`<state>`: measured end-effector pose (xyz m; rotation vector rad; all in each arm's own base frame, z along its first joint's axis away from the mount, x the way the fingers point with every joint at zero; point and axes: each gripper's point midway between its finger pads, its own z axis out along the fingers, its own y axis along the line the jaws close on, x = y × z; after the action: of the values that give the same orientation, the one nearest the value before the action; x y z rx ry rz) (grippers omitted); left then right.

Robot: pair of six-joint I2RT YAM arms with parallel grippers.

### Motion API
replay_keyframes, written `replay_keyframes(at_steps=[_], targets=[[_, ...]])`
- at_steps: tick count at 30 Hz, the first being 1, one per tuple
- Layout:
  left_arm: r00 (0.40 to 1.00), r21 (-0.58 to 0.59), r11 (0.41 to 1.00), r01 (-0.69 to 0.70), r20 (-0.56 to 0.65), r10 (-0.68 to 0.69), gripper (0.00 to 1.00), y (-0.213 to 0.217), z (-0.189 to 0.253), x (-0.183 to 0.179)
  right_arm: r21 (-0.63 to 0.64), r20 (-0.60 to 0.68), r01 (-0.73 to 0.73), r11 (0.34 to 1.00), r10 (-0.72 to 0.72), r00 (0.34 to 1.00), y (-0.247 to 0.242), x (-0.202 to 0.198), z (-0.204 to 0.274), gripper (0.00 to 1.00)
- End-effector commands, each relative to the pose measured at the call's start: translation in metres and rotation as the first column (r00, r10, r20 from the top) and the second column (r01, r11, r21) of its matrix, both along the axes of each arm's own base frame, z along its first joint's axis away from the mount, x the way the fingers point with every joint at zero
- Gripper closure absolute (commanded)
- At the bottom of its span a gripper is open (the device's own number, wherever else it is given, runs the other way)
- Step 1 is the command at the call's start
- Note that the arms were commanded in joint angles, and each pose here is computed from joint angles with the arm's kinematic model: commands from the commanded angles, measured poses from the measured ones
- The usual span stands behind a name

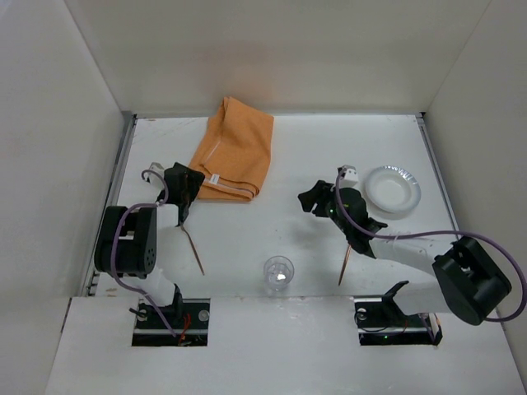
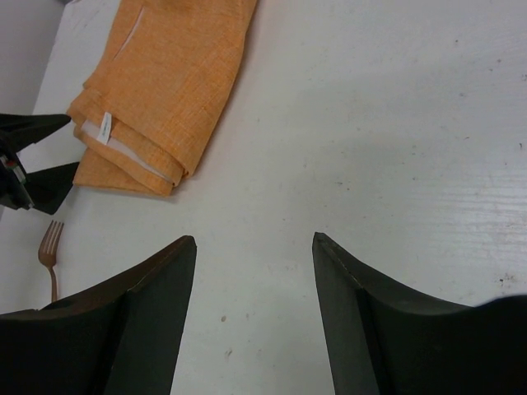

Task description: Set the dinner table for one person

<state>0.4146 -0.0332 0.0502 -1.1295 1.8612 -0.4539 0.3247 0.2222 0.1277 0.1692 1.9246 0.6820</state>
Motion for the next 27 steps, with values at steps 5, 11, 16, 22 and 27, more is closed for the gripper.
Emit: replay_keyframes(at_steps=[5,11,16,22,27], targets=[[0.984,-0.092,0.994,0.065,0.17,-0.048,0.24,-0.014,0.017,0.035,0.045,0.085,-0.056,0.997,0.052,0.995,0.022,0.009,0.031,0.35],[0.994,-0.003,1.0,0.024,0.105,-0.023,0.26,-0.002,0.001,0.051,0.049,0.085,-0.062,0.997,0.057,0.995,0.024,0.008,0.032,0.35],[0.998,0.085,0.996,-0.03,0.049,0.026,0.3,0.013,-0.013,0.056,0.051,0.089,-0.059,0.997,0.054,0.995,0.023,0.008,0.033,0.35],[0.999,0.206,0.978,-0.024,0.034,0.017,0.32,0.02,-0.01,0.068,0.053,0.085,-0.063,0.997,0.058,0.995,0.024,0.008,0.032,0.36],[0.998,0.205,0.978,0.022,0.05,-0.033,0.39,0.01,-0.004,0.076,0.054,0.087,-0.063,0.997,0.058,0.995,0.025,0.008,0.033,0.36]])
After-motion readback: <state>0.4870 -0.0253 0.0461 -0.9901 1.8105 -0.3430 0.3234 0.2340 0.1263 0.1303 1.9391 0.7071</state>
